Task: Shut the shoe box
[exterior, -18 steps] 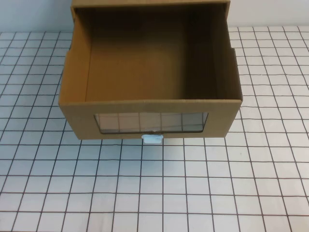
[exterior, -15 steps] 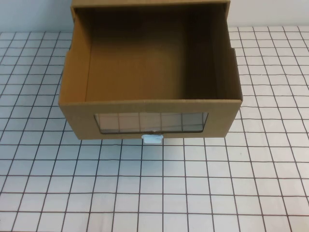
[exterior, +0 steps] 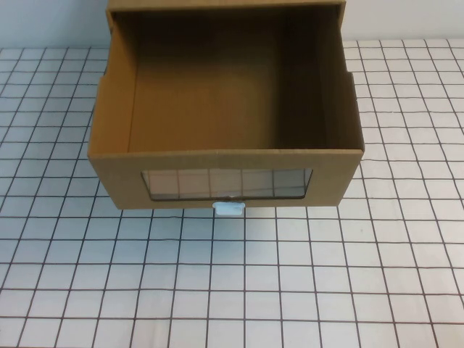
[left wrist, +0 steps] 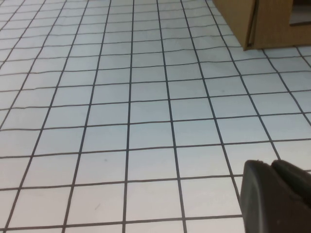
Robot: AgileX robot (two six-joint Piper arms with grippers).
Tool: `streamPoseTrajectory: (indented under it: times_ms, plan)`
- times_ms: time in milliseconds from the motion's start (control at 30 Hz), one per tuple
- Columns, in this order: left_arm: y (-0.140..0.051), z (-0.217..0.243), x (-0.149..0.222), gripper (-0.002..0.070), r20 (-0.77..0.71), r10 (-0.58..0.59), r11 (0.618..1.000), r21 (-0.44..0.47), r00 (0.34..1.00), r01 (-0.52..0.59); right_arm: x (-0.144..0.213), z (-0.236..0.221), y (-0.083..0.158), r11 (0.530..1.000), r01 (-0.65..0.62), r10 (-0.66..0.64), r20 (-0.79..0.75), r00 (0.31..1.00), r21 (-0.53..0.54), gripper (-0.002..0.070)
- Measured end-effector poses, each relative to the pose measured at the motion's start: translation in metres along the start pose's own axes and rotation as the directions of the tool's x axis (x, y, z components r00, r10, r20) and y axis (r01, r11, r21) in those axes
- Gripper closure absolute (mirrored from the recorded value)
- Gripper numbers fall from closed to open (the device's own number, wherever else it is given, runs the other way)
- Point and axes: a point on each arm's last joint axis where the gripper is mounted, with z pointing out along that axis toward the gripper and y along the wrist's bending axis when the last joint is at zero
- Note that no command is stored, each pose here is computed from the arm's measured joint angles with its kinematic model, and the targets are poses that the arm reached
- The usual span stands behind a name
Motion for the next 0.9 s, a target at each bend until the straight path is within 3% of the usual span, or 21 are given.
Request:
streamPoseTrajectory:
  times_ms: [300,633,767,900]
  plan:
    - [0.000,0.000,-0.005,0.0680,0.052,0.002,1.000,0.003,0.999,-0.002,-0.005,0.000,-0.001,1.000,0.000,0.000,0.054,0.999,0.008,0.0689]
    - [-0.002,-0.005,-0.030,0.0680,0.335,-0.002,1.000,0.020,0.942,-0.005,-0.033,-0.006,-0.005,0.998,-0.036,0.017,0.363,0.932,0.047,0.0689]
    - [-0.003,-0.013,-0.047,0.0680,0.517,-0.003,0.999,0.029,0.856,-0.014,-0.048,-0.014,-0.008,0.996,-0.056,0.009,0.535,0.845,0.071,0.0689]
    - [-0.004,-0.029,-0.067,0.0680,0.731,-0.013,0.999,0.041,0.682,-0.026,-0.063,-0.026,-0.011,0.992,-0.079,-0.010,0.698,0.716,0.095,0.0689]
